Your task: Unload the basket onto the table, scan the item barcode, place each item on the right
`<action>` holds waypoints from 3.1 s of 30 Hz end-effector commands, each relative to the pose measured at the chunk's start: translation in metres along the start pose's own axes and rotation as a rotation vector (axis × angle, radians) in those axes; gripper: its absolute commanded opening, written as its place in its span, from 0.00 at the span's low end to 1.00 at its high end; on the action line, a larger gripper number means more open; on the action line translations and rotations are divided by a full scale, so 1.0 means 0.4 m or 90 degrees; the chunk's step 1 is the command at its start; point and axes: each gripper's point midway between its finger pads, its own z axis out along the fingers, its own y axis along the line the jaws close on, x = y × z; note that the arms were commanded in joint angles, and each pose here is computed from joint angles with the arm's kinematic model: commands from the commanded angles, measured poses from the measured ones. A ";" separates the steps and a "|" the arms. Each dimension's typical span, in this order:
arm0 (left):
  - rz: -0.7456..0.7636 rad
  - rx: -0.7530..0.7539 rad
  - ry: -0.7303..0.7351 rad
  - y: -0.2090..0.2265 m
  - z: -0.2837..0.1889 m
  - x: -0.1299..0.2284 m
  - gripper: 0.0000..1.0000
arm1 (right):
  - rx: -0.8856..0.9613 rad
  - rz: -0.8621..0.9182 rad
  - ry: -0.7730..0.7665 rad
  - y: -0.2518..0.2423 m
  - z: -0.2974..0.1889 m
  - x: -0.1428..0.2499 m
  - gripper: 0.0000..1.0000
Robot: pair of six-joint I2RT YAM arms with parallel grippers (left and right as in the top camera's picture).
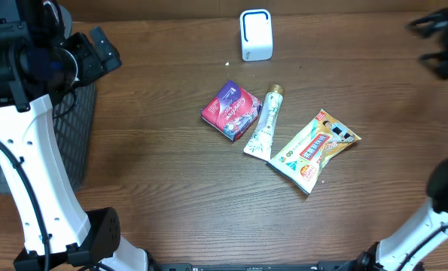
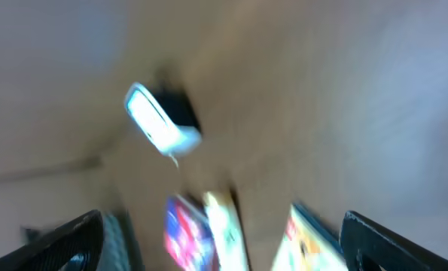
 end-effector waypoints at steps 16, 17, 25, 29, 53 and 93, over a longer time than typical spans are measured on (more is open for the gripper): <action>-0.002 -0.003 0.000 0.001 0.002 0.000 1.00 | 0.442 -0.111 0.291 -0.195 0.248 0.443 0.29; -0.002 -0.003 0.000 0.001 0.002 0.000 1.00 | 0.449 -0.106 0.304 -0.206 0.247 0.458 0.26; -0.002 -0.003 0.000 0.001 0.002 0.000 1.00 | 0.452 -0.082 0.357 -0.270 0.273 0.536 0.24; -0.001 -0.003 0.000 0.001 0.002 0.000 1.00 | 0.442 -0.093 0.354 -0.295 0.309 0.557 0.29; -0.002 -0.003 0.000 0.001 0.002 0.000 1.00 | 0.285 -0.180 0.284 0.013 0.309 0.467 0.35; -0.002 -0.003 0.000 0.001 0.002 0.000 1.00 | 0.120 -0.295 0.241 0.205 0.631 0.780 0.04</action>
